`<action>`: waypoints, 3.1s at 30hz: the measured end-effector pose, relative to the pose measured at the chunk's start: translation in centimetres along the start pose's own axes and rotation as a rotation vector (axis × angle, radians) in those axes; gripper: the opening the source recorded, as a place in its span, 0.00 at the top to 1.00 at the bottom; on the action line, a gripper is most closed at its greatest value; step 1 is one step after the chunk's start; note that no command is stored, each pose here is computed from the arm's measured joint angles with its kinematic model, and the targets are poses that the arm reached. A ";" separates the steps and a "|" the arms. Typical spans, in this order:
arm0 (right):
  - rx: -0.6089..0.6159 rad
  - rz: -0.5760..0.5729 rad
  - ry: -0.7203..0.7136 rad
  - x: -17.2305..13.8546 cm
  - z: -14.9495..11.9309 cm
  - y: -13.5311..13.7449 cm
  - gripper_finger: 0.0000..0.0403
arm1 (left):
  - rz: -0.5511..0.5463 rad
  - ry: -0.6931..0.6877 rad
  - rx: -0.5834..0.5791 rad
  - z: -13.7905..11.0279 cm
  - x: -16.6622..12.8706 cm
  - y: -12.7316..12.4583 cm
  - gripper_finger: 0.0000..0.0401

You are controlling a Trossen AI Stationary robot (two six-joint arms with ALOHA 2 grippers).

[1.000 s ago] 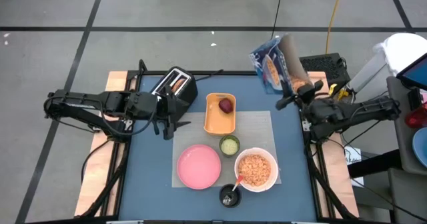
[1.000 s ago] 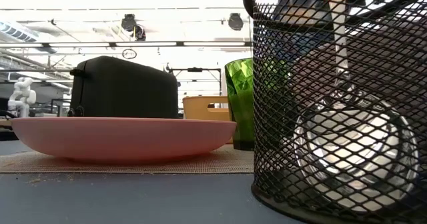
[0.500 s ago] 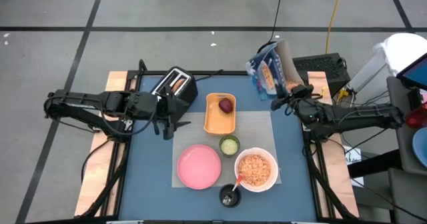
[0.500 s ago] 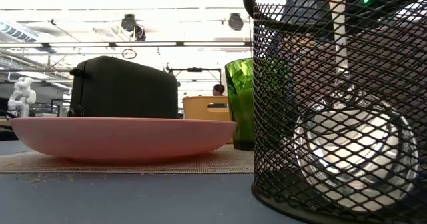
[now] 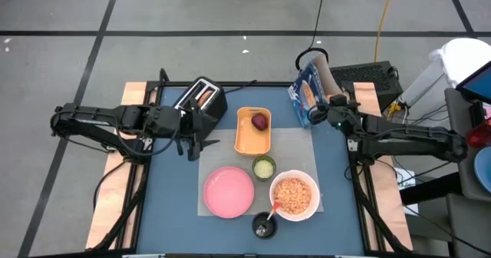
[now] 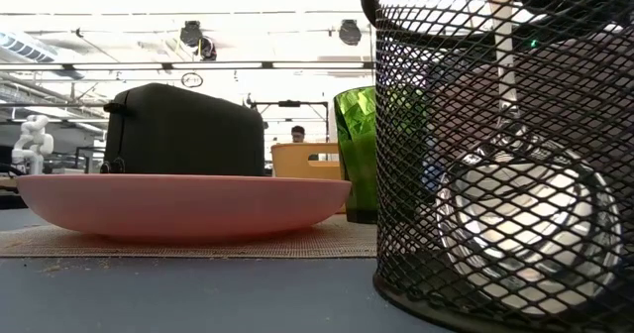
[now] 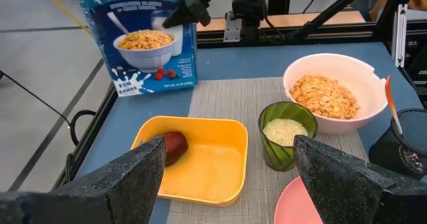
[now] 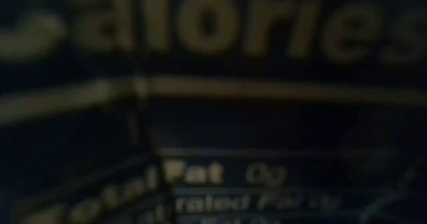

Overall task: Arrange a breakfast setting
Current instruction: Pour the cereals into the white bowl

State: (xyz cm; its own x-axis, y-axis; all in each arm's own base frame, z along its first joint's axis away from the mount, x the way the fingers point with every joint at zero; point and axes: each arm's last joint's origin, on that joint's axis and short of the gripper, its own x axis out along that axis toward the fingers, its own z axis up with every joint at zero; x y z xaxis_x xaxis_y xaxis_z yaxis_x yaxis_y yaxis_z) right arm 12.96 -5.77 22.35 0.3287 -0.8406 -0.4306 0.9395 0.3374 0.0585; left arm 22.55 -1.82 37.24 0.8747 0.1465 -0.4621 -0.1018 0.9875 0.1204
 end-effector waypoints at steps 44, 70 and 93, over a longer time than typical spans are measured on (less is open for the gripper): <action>-0.054 0.061 0.068 0.3 -0.2 0.1 0.02 | 0.000 0.000 0.012 0.0 0.0 0.0 0.18; -0.064 0.236 0.017 0.0 0.9 0.9 0.01 | 0.000 0.000 0.007 0.0 0.0 0.0 0.18; -0.010 0.391 -0.145 -1.9 2.8 0.2 0.01 | 0.000 0.000 -0.042 0.0 0.0 0.0 0.18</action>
State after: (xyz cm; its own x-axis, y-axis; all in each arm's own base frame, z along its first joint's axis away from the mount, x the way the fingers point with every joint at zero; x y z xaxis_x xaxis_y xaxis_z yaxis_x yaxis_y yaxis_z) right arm 12.76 -5.31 25.74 0.6714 -0.6991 -0.2459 0.7405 0.6466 0.1833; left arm 22.54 -1.82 37.24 0.8745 0.1462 -0.4624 -0.1211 0.9891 0.0837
